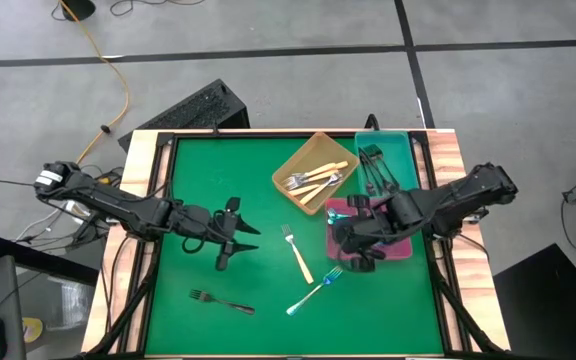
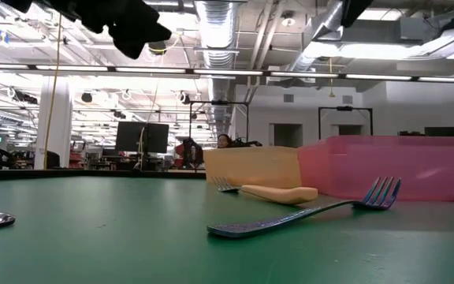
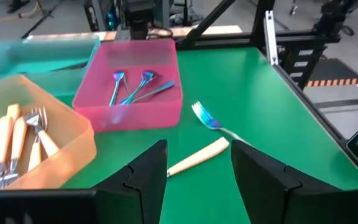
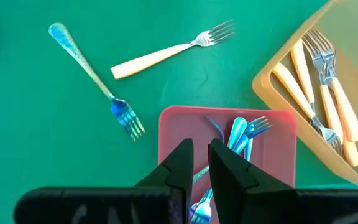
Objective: Sort silverware by color (type)
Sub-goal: Put the orange fork into the orange bin
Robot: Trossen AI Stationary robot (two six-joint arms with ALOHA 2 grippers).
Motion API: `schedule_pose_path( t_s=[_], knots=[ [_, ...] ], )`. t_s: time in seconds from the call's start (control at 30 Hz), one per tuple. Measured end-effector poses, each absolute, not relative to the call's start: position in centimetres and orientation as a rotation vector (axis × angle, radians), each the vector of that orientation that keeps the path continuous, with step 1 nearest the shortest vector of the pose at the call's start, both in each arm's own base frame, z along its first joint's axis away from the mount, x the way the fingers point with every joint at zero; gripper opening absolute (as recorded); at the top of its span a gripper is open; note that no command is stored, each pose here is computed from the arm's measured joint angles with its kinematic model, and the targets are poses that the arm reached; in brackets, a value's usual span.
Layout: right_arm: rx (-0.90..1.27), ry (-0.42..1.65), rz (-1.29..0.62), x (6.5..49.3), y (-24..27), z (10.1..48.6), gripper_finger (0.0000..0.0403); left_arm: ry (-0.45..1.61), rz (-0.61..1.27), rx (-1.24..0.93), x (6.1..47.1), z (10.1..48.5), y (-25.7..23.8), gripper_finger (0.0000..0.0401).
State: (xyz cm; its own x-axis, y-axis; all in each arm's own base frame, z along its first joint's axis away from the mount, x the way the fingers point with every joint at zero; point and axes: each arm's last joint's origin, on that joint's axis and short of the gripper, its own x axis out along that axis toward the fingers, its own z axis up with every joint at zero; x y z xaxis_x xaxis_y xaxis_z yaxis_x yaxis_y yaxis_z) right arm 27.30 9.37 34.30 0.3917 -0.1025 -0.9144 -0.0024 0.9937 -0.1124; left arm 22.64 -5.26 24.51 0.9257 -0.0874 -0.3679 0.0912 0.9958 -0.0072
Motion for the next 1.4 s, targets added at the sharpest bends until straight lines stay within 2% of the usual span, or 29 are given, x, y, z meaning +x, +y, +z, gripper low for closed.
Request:
schedule_pose_path(
  t_s=[0.17, 0.33, 0.67, 1.0, 1.4],
  knots=[
    [-0.16, 1.128, -0.041, 26.2, 10.9, 35.1, 0.0073, 0.413, -0.093, 0.035, 24.0, 25.2, -5.6, 0.0162],
    [-0.21, 0.994, -0.119, 23.9, 11.2, 37.2, 0.0073, 0.403, -0.104, 0.092, 25.4, 25.9, -5.9, 0.0162],
    [-0.056, 0.755, -0.178, 18.4, 10.6, 41.2, 0.0072, 0.415, -0.139, 0.207, 27.5, 25.1, -6.4, 0.0161],
    [-0.114, 0.717, -0.177, 16.5, 11.1, 41.7, 0.0072, 0.373, -0.191, 0.18, 28.8, 24.6, -5.7, 0.0161],
    [-0.117, 0.733, -0.191, 16.4, 11.2, 41.4, 0.0072, 0.326, -0.237, 0.167, 30.9, 23.4, -4.5, 0.0161]
  ],
)
